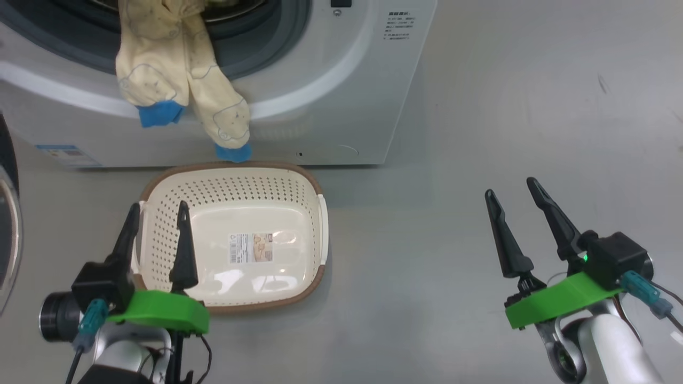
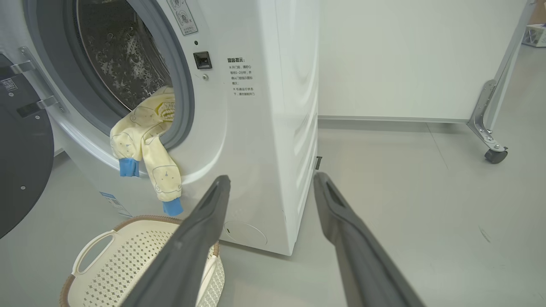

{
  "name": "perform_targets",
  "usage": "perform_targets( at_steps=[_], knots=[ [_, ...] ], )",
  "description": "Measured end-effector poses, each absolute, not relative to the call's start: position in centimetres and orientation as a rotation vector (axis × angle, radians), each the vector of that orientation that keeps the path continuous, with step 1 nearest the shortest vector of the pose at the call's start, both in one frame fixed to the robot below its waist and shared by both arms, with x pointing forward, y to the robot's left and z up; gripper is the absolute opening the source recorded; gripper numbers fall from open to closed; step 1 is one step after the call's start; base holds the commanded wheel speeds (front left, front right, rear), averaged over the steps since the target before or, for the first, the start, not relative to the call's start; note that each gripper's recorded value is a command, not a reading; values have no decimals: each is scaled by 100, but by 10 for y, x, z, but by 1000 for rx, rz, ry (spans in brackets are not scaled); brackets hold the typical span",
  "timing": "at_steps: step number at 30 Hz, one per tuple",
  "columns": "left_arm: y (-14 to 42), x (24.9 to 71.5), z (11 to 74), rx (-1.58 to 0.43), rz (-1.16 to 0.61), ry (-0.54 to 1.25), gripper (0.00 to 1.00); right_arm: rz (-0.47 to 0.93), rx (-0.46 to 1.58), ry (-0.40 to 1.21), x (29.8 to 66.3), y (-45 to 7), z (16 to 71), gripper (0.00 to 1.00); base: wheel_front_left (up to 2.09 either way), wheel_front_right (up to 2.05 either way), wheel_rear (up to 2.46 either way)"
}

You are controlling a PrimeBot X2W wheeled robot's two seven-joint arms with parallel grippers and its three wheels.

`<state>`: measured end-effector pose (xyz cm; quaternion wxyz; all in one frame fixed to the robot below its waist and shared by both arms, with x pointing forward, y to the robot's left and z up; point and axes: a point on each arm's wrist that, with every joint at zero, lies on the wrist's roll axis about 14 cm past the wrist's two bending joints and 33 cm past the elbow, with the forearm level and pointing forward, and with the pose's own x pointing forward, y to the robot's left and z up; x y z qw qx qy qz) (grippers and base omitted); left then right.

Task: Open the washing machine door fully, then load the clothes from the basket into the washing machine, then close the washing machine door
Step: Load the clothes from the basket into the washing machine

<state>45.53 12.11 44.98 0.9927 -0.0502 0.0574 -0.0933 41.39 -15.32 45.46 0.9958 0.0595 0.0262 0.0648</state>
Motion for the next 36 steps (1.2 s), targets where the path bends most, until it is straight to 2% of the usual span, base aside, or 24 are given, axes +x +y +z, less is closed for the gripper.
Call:
perform_targets(
  at_steps=[13, 36],
  knots=[
    [124, 427, 467, -94, -177, 92, 100, 134, 124, 41, 386, -151, 468, 100, 0, 0, 0],
    [113, 440, 443, -90, -207, 168, 100, 141, 127, 68, 393, -148, 459, 100, 0, 0, 0]
  ],
)
